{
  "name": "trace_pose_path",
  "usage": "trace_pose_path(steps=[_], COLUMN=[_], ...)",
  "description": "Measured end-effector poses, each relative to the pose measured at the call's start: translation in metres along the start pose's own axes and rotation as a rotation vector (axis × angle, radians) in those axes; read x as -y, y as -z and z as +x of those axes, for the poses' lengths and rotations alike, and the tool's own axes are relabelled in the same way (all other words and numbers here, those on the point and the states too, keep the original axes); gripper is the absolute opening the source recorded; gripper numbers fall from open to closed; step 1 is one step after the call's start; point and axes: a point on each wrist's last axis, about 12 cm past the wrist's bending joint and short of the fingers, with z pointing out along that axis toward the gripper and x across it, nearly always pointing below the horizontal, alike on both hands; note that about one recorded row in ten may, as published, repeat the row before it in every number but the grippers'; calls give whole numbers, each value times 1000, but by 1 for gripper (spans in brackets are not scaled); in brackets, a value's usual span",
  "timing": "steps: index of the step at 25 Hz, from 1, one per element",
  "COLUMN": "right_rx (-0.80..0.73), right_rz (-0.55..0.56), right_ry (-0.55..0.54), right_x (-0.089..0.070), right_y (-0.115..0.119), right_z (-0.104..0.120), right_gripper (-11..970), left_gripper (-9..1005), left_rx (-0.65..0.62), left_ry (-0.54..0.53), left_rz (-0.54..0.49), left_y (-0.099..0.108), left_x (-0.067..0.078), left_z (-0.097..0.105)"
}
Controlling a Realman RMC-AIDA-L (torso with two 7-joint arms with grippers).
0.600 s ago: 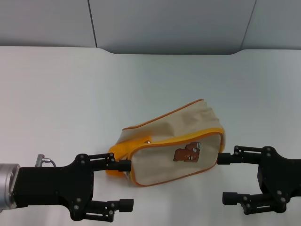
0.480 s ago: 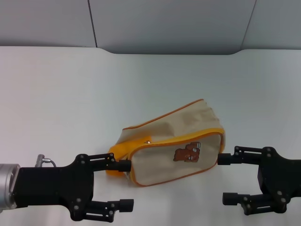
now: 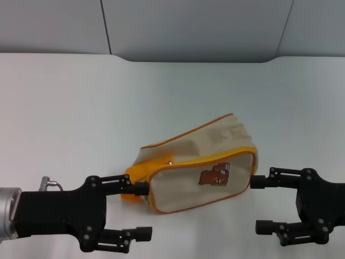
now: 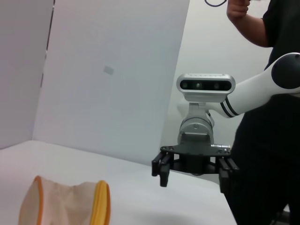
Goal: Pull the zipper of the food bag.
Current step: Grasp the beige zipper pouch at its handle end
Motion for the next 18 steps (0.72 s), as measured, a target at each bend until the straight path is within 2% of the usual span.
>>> trace_pose_path(steps=[6,13,18], right_rx=[2,5,3], right_rz=[2,6,18], right_ry=[-1,-2,-3], right_x=[0,-1,1], right_y=[0,1,1], right_z=[0,1,1], right_gripper=[787,787,787], left_gripper=[810,809,809], left_rx=[41,26,21], left_ry=[-11,8,14], left_rz=[-82,-251,-250], left_y=[11,24,15], left_x=[-1,-7,-6], left_z=[1,12,16])
